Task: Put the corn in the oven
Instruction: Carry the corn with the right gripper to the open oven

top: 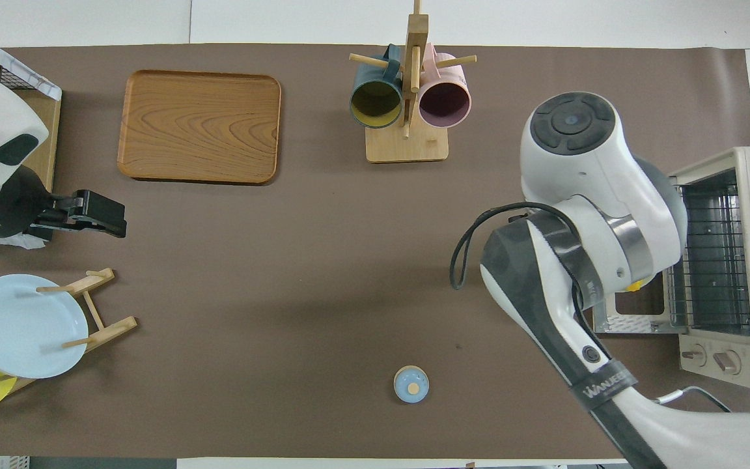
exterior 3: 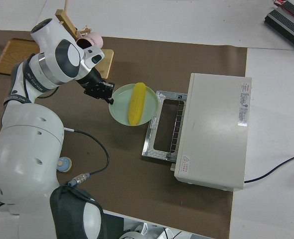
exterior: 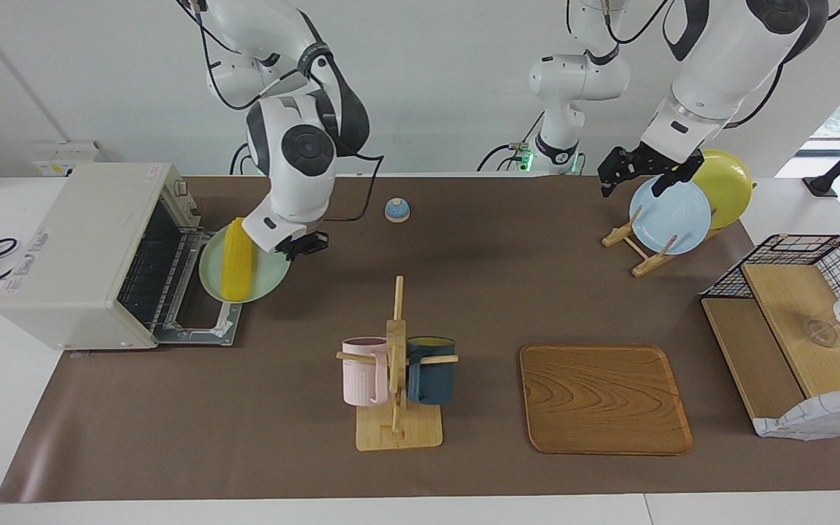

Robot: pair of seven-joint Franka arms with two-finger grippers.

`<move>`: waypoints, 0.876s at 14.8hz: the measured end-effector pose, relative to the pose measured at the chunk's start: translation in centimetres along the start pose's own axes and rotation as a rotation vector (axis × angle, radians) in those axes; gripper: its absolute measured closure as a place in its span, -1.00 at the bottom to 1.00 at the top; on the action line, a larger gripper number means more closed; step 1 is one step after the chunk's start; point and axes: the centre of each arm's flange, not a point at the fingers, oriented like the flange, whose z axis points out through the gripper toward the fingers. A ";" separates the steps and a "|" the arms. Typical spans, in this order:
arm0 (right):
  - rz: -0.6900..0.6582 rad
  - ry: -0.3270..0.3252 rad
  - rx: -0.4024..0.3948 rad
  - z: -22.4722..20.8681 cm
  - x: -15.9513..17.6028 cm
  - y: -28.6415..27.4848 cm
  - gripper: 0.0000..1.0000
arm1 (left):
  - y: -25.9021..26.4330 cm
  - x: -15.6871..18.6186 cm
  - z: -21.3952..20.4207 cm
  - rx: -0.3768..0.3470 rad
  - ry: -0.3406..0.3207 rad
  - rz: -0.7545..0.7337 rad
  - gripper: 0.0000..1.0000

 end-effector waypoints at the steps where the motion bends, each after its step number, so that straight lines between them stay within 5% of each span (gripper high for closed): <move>1: -0.006 -0.019 0.005 0.9 0.2 2.2 0.95 | 0.0 0.0 0.0 0.000 0.000 0.001 -1.00; 7: -0.036 -0.003 0.060 6.9 1.1 11.6 0.95 | 0.0 0.0 0.0 0.000 0.001 -0.001 -1.00; 13: -0.080 0.062 0.036 10.3 -0.3 12.1 0.95 | -0.2 0.0 -0.1 0.000 0.002 -0.004 -1.00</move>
